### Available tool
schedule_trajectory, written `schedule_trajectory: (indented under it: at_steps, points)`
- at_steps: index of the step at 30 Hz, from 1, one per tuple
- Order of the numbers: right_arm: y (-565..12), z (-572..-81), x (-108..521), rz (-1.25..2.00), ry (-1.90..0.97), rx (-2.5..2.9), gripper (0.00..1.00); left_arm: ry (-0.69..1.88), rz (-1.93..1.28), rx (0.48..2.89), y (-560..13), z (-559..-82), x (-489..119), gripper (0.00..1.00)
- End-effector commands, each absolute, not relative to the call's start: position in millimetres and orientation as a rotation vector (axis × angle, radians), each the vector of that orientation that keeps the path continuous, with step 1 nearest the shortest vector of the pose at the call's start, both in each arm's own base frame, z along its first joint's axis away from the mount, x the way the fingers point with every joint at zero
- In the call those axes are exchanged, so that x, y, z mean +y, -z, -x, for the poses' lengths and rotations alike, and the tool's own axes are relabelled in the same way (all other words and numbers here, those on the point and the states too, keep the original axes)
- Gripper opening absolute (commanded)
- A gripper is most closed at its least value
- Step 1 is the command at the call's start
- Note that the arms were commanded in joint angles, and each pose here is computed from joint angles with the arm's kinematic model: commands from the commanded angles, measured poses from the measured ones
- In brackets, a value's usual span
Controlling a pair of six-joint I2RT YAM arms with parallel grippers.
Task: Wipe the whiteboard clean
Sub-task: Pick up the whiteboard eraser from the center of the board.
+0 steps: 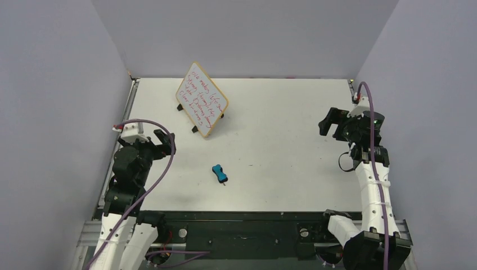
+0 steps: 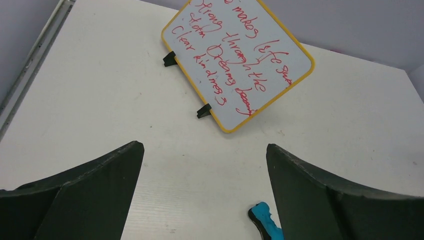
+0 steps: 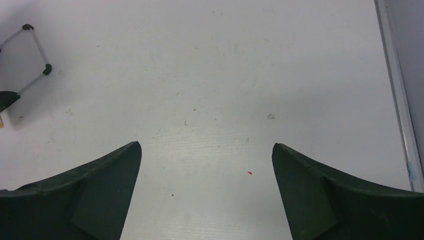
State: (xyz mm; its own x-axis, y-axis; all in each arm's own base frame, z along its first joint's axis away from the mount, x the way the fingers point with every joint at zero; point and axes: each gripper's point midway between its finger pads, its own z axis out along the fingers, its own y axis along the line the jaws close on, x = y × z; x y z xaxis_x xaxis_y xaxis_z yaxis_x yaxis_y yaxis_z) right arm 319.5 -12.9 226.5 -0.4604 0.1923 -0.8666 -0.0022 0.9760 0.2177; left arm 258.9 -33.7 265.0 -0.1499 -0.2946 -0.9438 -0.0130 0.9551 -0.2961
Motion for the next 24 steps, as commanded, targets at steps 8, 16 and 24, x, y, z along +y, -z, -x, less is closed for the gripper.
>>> schedule_trajectory:
  at_steps: [8,16,24]
  points:
    - [-236.4,-325.0,40.8,0.239,-0.311,2.004,1.0,0.429,0.207,1.814,-265.4,-260.8,-65.4,0.92]
    - [-208.5,-305.7,87.9,0.605,-0.379,1.991,1.0,0.612,0.306,2.014,-228.8,-270.3,-99.7,0.92]
    - [-192.7,-292.7,104.7,0.787,-0.384,2.022,1.0,0.392,0.482,2.263,-166.0,-237.4,-170.2,0.91]
